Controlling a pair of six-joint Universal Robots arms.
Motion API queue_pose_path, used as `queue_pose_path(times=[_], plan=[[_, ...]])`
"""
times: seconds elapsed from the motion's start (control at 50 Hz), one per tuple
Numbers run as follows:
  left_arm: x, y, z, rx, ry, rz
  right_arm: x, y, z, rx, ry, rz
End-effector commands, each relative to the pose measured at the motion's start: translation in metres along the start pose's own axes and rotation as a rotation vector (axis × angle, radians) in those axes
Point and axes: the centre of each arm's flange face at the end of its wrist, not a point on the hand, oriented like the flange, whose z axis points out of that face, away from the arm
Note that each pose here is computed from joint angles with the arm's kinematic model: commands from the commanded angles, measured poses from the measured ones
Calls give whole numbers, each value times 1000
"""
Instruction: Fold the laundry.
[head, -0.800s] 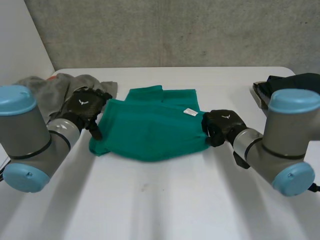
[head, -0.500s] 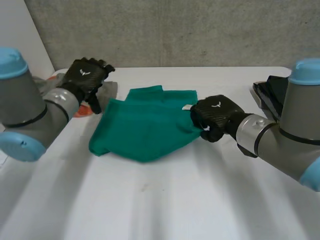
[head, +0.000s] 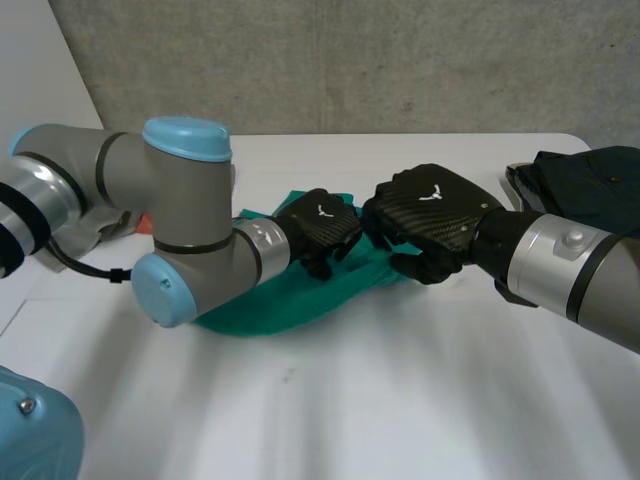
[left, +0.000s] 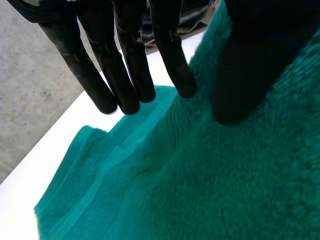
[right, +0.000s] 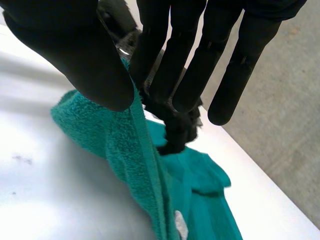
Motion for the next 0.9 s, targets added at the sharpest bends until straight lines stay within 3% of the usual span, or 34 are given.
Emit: queue_pose_path(times=[0.02, 0.36, 0.42, 0.5, 0.52, 0.6, 0.74, 0.9], plan=[[13, -6, 2, 30, 47, -69, 22, 16, 8, -34, 40, 65], [47, 3, 14, -16, 190, -91, 39, 20, 15, -19, 78, 90], [31, -7, 19, 12, 90, -59, 43, 23, 16, -26, 88, 92], [-8, -28, 15, 30, -163, -59, 49, 27, 18, -33, 104, 83], [-21, -41, 8, 49, -254, -75, 53, 27, 19, -35, 118, 77], [-45, -79, -21, 124, -429, -98, 62, 23, 23, -28, 162, 55], [-45, -98, -64, 105, -479, -42, 77, 10, 28, -15, 256, 25], [-29, -56, -95, -71, -504, -54, 39, 17, 49, -24, 168, 70]])
